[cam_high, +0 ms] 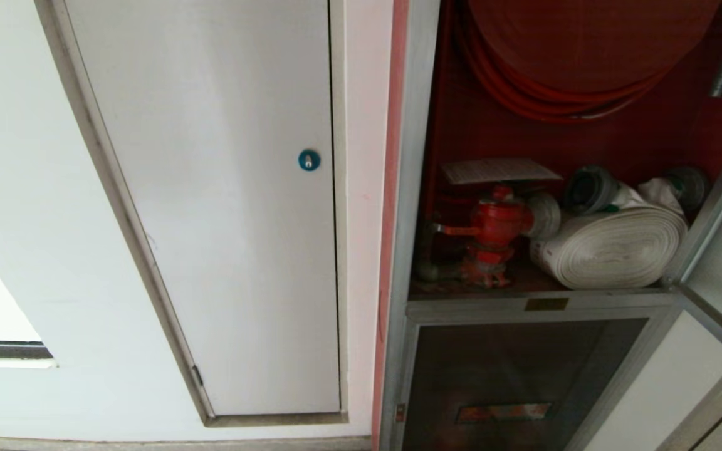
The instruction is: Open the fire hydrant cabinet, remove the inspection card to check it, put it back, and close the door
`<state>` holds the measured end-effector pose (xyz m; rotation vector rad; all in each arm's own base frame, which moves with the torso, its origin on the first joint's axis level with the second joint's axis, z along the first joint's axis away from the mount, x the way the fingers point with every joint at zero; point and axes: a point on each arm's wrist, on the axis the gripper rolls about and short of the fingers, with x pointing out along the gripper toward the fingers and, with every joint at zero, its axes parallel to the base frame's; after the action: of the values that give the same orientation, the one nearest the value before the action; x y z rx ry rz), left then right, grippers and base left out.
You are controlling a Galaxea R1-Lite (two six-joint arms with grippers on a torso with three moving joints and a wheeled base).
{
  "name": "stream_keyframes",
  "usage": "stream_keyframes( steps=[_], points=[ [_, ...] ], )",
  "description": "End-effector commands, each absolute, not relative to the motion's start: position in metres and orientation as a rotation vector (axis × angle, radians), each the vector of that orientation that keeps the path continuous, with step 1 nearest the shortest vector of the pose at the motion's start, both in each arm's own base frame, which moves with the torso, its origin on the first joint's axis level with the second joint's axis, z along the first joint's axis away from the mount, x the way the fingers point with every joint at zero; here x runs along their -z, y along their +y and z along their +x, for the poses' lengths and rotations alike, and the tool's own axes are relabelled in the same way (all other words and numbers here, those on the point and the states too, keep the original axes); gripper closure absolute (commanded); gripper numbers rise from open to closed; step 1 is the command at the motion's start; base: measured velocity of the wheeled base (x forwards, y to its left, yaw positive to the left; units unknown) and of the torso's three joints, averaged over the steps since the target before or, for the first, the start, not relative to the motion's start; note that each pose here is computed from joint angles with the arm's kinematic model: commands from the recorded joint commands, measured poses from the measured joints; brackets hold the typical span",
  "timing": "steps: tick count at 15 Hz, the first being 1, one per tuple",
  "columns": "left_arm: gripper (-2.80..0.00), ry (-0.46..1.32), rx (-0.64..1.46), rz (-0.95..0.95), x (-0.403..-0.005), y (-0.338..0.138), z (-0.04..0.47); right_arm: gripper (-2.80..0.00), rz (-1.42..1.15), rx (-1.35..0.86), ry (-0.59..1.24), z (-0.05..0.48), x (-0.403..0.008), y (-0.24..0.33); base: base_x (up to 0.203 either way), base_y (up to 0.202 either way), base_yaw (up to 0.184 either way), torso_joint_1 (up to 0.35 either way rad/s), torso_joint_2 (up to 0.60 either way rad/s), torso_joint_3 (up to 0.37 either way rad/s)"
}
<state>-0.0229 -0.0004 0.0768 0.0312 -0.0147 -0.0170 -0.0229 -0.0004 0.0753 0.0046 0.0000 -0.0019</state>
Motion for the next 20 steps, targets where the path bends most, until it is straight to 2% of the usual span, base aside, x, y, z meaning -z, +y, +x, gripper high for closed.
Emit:
stream_keyframes(
  steps=[1,15,20],
  points=[
    [0.00,-0.009,0.017,0.031,-0.0752,-0.0004,-0.0225,0.00,0.005,0.002,0.000,-0.0229,-0.0753,-0.0004,0.196,0.000,0.001,0.010,0.00,0.001],
    [0.00,-0.009,0.017,0.025,-0.0752,-0.0004,-0.0225,0.00,0.005,0.002,0.000,-0.0229,-0.0753,-0.0004,0.196,0.000,0.000,0.002,0.00,0.001],
    [0.00,-0.009,0.017,0.023,-0.0752,-0.0004,-0.0225,0.00,0.005,0.002,0.000,-0.0229,-0.0753,-0.0004,0.024,0.000,0.000,0.003,0.00,0.000]
  ],
)
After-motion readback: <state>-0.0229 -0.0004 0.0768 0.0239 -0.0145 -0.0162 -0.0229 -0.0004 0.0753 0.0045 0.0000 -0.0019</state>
